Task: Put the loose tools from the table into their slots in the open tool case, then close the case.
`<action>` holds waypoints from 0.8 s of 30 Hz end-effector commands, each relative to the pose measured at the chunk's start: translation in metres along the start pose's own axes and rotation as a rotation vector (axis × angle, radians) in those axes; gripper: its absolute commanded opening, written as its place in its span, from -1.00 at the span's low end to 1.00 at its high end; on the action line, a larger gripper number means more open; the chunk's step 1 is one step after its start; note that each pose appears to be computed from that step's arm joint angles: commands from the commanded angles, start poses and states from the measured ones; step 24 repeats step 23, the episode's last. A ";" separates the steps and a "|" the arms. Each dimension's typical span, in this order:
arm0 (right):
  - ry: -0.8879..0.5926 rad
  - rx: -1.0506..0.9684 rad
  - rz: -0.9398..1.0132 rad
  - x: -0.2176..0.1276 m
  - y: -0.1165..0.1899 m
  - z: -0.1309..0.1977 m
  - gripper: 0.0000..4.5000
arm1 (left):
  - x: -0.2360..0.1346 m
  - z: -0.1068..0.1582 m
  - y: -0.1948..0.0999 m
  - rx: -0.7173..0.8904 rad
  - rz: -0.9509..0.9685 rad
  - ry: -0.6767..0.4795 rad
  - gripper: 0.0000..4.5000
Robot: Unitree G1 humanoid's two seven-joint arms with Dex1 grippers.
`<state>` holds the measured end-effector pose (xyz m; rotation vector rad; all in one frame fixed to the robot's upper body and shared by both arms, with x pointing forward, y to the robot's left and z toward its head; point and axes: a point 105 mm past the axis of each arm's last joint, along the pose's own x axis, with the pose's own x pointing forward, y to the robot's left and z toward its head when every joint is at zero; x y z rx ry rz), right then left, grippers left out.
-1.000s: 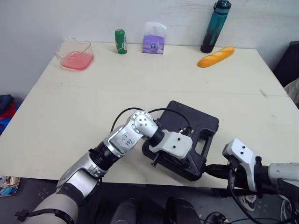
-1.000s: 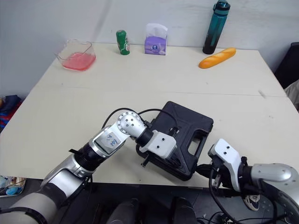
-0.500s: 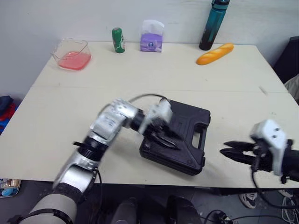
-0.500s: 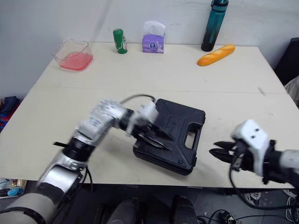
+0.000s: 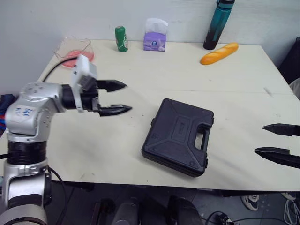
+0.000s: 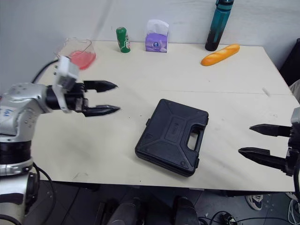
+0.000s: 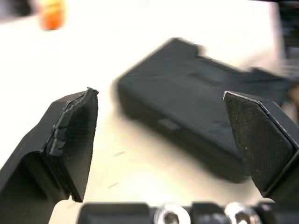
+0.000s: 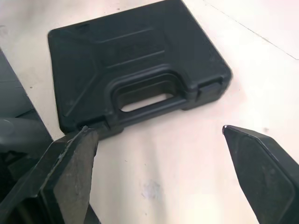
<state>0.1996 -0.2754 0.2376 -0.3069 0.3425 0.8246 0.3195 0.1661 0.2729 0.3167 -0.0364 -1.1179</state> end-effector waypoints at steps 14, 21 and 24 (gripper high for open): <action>0.004 -0.052 0.018 -0.001 -0.011 0.008 0.96 | -0.105 -0.049 -0.037 -0.220 -0.016 0.293 1.00; 0.005 -0.048 0.023 -0.004 -0.013 0.009 0.96 | -0.111 -0.060 -0.047 -0.214 -0.067 0.340 1.00; 0.004 -0.050 0.022 -0.004 -0.014 0.009 0.96 | -0.111 -0.060 -0.048 -0.214 -0.080 0.330 1.00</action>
